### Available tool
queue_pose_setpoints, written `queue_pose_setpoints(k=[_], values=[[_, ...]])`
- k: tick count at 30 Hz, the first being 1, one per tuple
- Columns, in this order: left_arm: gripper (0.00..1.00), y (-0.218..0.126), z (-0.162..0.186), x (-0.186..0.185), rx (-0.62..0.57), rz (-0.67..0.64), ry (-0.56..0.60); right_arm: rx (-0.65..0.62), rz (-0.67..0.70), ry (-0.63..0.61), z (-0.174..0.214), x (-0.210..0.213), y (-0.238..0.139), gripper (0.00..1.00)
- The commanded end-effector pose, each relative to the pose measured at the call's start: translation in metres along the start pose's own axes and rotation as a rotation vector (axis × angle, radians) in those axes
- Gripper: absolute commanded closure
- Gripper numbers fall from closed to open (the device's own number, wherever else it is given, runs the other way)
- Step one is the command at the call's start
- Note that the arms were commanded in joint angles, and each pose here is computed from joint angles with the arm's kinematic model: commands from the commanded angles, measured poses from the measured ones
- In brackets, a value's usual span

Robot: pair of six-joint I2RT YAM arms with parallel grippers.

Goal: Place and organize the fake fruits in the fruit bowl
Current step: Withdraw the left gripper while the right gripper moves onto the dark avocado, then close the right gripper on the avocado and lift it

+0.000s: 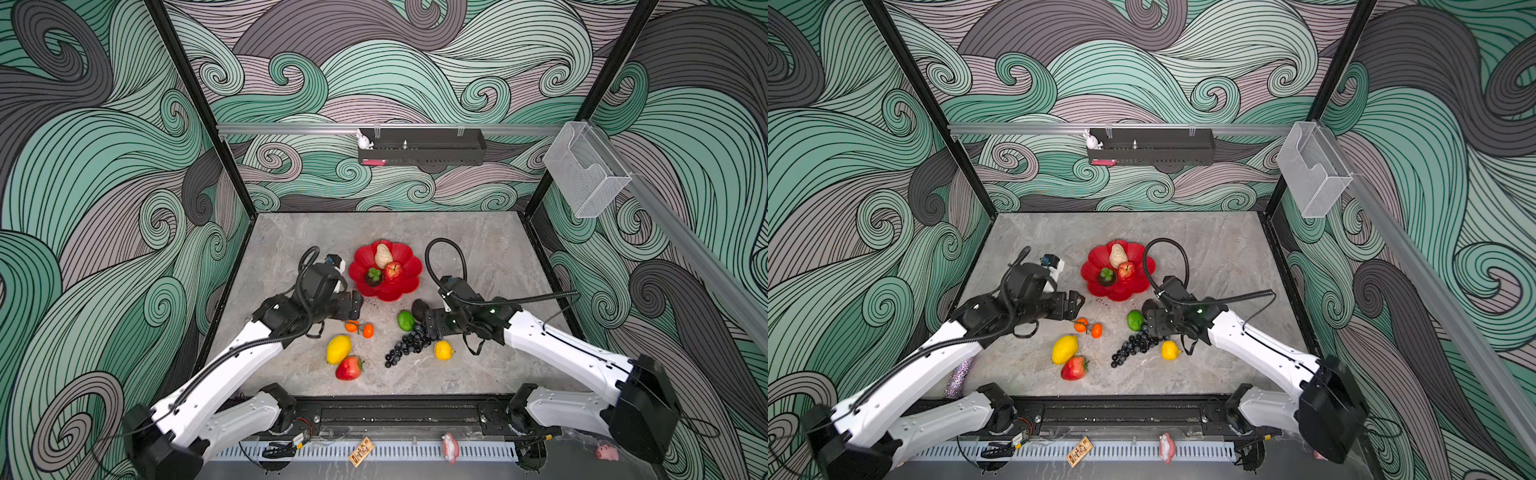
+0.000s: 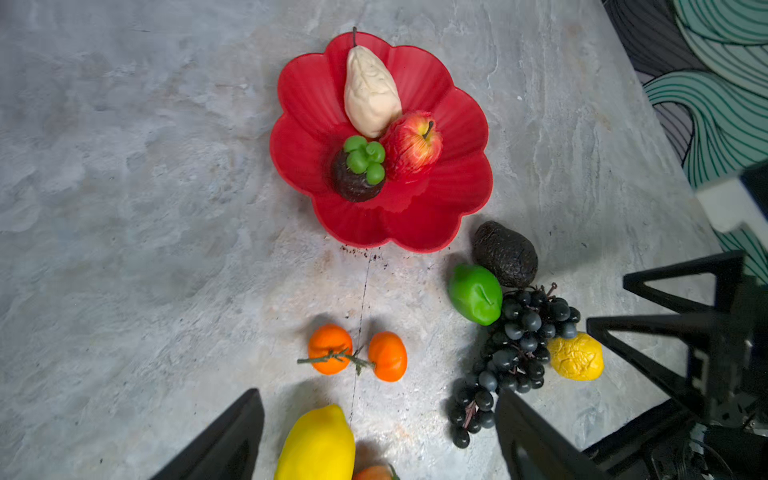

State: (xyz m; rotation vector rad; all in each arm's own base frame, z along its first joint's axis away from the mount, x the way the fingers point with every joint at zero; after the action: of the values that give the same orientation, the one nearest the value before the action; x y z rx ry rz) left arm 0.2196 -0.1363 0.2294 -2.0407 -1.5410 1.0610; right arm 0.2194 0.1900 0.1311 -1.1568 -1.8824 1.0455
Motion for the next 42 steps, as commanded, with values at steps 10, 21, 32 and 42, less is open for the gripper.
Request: queue_pose_setpoints(k=[10,21,32,42], values=[[0.07,-0.046,0.012,0.044,-0.277,-0.025,-0.121,0.085,-0.052,-0.021,-0.033,0.004,0.04,0.16],[0.05,-0.046,0.009,0.039,-0.26,-0.019,-0.114,0.16,-0.024,-0.02,-0.034,-0.004,0.066,0.25],[0.05,-0.039,0.011,0.036,-0.225,-0.019,-0.108,0.185,-0.024,-0.023,-0.035,-0.006,0.079,0.33],[0.05,-0.037,0.014,0.037,-0.211,-0.019,-0.112,0.176,-0.035,-0.005,-0.034,-0.008,0.077,0.45]])
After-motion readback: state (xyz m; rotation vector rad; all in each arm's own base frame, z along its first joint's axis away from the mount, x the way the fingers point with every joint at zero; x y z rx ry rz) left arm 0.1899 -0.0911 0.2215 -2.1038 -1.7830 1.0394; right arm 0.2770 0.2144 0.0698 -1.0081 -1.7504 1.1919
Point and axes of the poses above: each gripper's point midway between its finger pads, its own y axis out along the fingers, its own x axis along the line the jaws close on, z = x × y, the point moved 3 cm from there along -y, back along the fingers, and after that the axes turned 8 degrees about -y, right-handed, at the moved point
